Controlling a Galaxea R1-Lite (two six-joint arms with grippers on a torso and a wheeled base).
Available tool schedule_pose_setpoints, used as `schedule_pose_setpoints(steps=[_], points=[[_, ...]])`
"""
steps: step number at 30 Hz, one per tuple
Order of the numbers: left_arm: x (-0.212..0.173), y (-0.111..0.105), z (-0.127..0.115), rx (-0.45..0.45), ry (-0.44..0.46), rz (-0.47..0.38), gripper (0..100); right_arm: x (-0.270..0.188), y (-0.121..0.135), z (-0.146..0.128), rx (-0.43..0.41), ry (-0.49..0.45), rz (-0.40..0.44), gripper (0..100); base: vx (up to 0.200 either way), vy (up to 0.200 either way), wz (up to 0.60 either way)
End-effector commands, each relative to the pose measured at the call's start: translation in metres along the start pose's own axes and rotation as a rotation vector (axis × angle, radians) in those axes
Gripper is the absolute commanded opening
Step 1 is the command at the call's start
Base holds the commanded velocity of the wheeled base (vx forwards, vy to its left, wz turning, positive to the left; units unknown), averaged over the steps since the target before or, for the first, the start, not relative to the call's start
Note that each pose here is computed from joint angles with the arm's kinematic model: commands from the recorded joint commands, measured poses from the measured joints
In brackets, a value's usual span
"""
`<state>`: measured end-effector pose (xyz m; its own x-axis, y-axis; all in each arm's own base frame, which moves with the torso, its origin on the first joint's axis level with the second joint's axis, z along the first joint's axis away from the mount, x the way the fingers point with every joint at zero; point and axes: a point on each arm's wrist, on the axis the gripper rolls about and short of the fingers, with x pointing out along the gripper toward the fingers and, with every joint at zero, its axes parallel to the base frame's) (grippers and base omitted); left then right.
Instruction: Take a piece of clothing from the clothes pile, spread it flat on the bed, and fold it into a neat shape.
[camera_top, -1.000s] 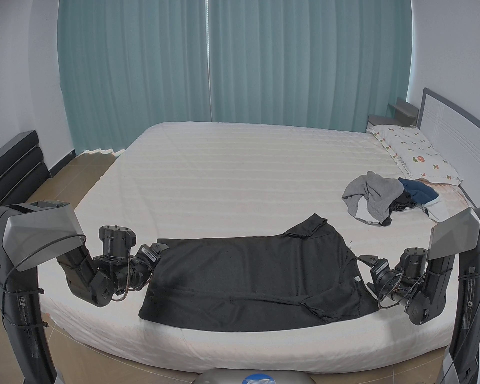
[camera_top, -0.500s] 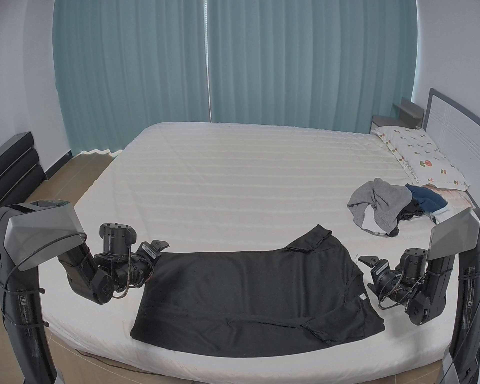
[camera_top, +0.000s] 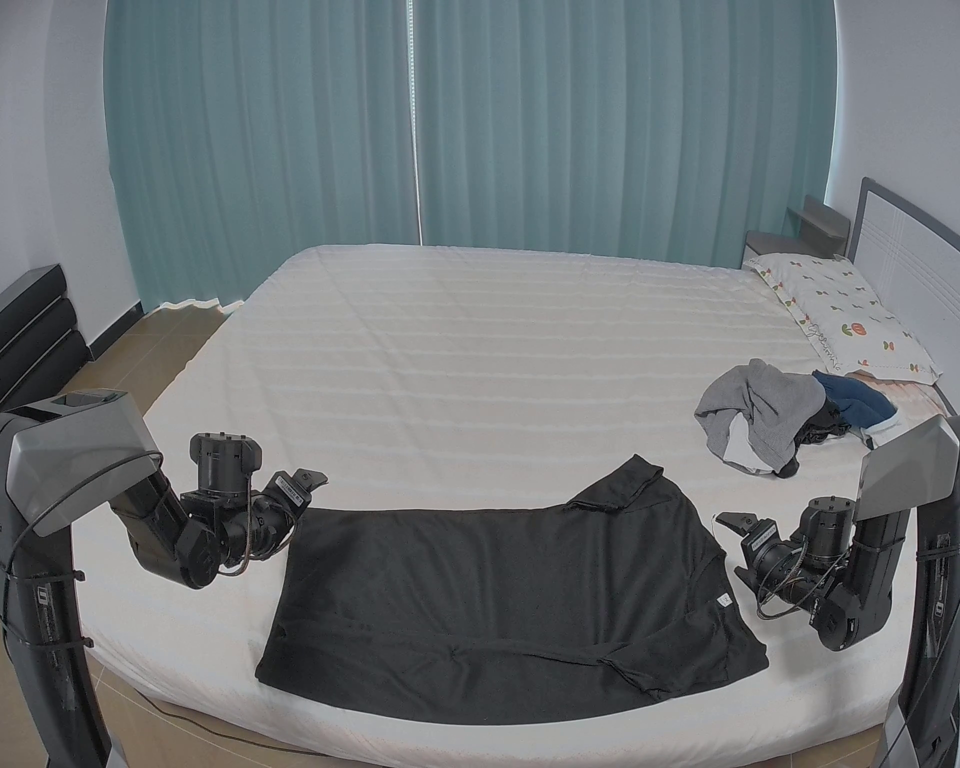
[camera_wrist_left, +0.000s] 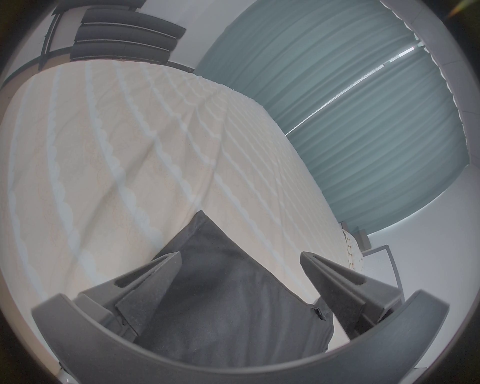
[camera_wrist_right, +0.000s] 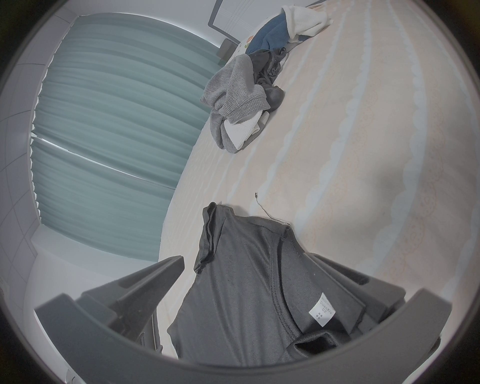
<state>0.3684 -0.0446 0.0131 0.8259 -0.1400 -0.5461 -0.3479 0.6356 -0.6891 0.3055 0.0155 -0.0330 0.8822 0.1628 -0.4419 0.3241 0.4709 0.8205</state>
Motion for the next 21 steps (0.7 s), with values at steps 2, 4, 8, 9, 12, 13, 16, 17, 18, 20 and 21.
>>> schedule_pose_setpoints(steps=[2,4,8,9,12,13,16,17,18,20,21], points=[[0.019,-0.004,0.014,0.037,0.006,0.014,100,0.000,0.001,0.000,-0.006,-0.003,0.010,100,0.000,0.000,0.00],[0.030,0.001,0.021,0.116,0.022,0.032,100,0.000,-0.001,-0.001,-0.008,0.000,0.005,100,0.000,0.000,0.00],[0.039,0.006,0.027,0.210,0.056,0.041,100,0.001,-0.001,-0.002,-0.010,0.000,0.003,100,0.000,0.000,0.00],[0.045,0.010,0.027,0.248,0.084,0.035,100,0.001,-0.001,-0.002,-0.016,0.000,0.003,100,0.000,0.000,0.00],[0.053,0.014,0.024,0.287,0.118,0.013,100,0.001,-0.002,-0.002,-0.022,0.003,0.001,100,0.000,0.000,0.00],[0.061,0.019,0.021,0.321,0.133,0.010,100,0.001,-0.002,-0.003,-0.024,0.006,-0.001,100,0.000,0.000,0.00],[0.074,0.024,0.015,0.355,0.140,0.020,100,0.001,-0.002,-0.004,-0.025,0.007,0.000,100,0.000,0.000,0.00],[0.074,0.024,0.015,0.355,0.140,0.020,100,0.001,-0.002,-0.004,-0.025,0.007,0.000,100,0.000,0.000,0.00],[0.078,0.019,0.013,0.363,0.130,0.020,100,0.001,-0.002,-0.004,-0.025,0.007,0.000,100,0.000,0.000,0.00],[0.079,0.018,0.012,0.365,0.121,0.024,100,0.001,-0.002,-0.004,-0.025,0.007,0.000,100,0.000,0.000,0.00],[0.080,0.017,0.012,0.367,0.117,0.023,100,0.001,-0.002,-0.004,-0.025,0.007,0.000,100,0.000,0.000,0.00]])
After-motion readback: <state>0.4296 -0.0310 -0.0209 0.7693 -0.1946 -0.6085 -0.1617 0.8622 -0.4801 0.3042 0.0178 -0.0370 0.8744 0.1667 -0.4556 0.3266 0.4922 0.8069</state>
